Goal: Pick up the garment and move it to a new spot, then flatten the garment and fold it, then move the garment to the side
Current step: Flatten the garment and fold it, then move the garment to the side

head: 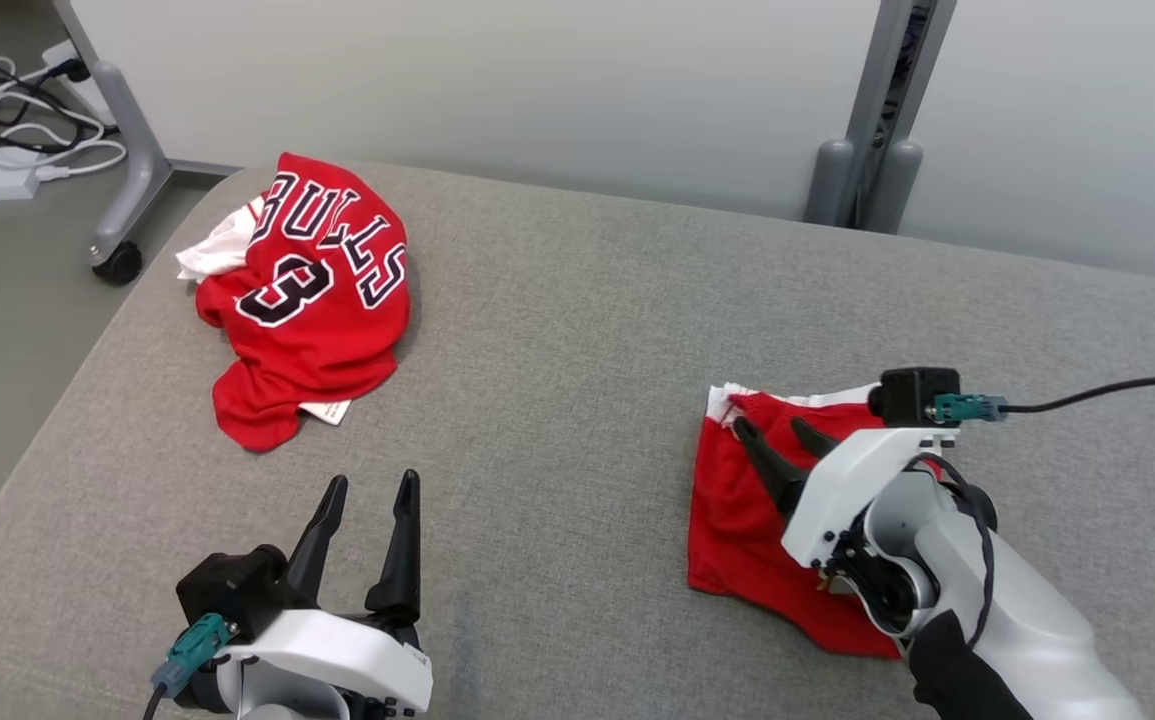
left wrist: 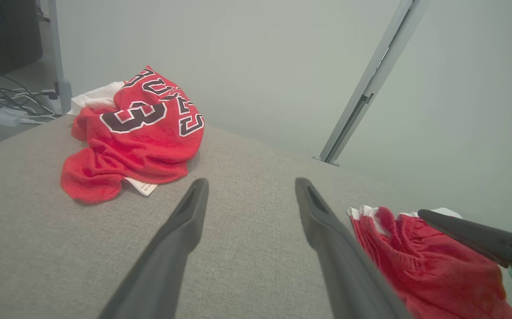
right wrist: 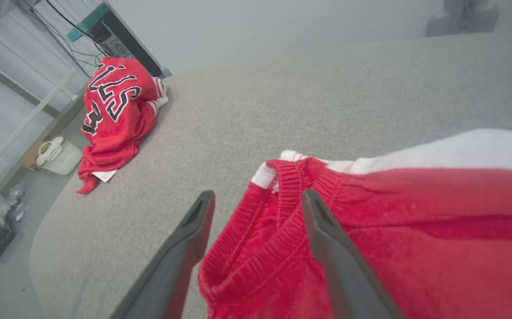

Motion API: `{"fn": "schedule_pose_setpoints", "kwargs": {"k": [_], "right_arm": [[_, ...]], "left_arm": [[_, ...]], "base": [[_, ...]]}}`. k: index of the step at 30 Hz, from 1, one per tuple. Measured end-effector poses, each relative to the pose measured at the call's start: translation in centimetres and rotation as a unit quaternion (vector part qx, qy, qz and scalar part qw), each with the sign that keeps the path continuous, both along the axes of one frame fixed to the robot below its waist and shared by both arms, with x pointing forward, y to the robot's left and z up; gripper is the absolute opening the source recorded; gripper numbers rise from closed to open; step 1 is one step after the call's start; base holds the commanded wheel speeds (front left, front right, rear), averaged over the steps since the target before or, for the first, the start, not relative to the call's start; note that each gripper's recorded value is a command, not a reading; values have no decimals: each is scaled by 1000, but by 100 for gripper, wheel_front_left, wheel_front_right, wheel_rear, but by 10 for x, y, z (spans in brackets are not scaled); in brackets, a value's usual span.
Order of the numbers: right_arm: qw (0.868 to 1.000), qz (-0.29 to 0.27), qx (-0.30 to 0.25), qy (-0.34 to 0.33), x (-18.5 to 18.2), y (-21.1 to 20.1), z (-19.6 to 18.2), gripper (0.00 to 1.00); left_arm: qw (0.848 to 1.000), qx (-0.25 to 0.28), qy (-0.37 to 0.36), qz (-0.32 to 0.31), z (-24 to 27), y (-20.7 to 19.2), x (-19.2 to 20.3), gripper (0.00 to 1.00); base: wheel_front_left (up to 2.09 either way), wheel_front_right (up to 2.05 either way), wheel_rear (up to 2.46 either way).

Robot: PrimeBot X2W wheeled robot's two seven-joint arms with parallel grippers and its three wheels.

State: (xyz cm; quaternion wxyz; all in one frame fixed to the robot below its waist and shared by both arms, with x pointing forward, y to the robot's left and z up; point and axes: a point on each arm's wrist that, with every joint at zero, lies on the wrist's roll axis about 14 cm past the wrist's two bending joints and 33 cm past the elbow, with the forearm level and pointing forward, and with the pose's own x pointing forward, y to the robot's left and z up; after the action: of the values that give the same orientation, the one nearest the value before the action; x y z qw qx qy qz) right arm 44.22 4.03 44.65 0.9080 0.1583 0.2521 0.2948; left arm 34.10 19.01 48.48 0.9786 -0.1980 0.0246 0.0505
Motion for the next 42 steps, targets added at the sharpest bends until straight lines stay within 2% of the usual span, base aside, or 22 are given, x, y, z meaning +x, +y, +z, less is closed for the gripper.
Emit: {"fn": "schedule_pose_setpoints", "kwargs": {"k": [5,9,13,17,20,24,30,42], "right_arm": [[998,10,19,-54,5,9,33,100],[995,-16,41,-93,17,0,60,100],[989,-66,33,-130,36,-29,72,100],[984,-119,7,-129,48,-75,61,100],[983,-146,-14,-115,48,-105,42,100],[984,-155,-32,-76,36,-123,10,100],[992,-127,-27,-2,8,-113,-28,100],[992,-57,-47,99,-10,-101,-53,100]], "left_arm": [[1000,1,-7,-16,4,-8,1,100],[1000,4,-9,-29,6,-16,2,100],[999,5,-12,-41,10,-23,6,100],[999,7,-10,-50,9,-28,9,100],[998,8,-6,-56,8,-31,11,100],[998,9,1,-58,4,-32,13,100],[998,10,15,-58,-4,-31,15,100],[999,13,27,-37,-11,-18,14,100]], "base": [[0,0,0],[0,0,0],[0,0,0],[0,0,0],[0,0,0],[0,0,0],[0,0,0],[0,0,0]]}}
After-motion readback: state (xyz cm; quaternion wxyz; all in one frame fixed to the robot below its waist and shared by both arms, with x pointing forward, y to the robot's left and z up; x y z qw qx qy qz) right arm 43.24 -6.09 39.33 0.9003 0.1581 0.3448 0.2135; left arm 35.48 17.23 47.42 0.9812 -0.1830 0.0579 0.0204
